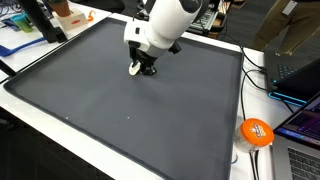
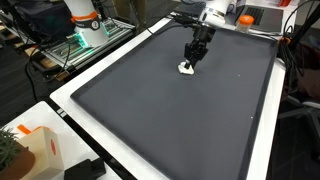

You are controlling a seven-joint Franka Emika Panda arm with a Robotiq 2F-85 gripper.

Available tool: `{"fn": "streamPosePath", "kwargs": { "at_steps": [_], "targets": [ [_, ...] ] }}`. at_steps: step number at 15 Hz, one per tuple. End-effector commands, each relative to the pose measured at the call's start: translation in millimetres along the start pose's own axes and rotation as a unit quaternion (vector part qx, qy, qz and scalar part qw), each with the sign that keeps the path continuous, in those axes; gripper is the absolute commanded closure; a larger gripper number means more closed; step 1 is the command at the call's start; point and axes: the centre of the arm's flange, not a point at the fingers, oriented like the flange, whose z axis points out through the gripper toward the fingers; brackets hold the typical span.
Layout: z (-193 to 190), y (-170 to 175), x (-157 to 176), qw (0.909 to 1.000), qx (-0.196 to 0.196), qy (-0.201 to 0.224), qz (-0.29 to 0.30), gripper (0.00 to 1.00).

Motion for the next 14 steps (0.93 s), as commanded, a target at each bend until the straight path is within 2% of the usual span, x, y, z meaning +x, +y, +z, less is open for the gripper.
{"fn": "streamPosePath", "kwargs": {
  "at_steps": [1, 4, 5, 7, 9, 10, 12, 14],
  "targets": [
    [7, 0, 3, 0.9998, -0.007, -0.021, 0.001, 0.98],
    [8, 10, 7, 0.999, 0.007, -0.043, 0.007, 0.96],
    [9, 13, 9, 0.9985, 0.013, -0.052, 0.012, 0.62],
    [11, 18, 12, 0.9973, 0.027, -0.066, 0.018, 0.63],
    [12, 21, 14, 0.9964, 0.035, -0.073, 0.023, 0.51],
    [12, 23, 15, 0.9961, 0.038, -0.076, 0.023, 0.87],
    [13, 25, 16, 0.9957, 0.041, -0.08, 0.023, 0.9],
    [12, 26, 17, 0.9953, 0.045, -0.081, 0.027, 1.0]
  ]
}}
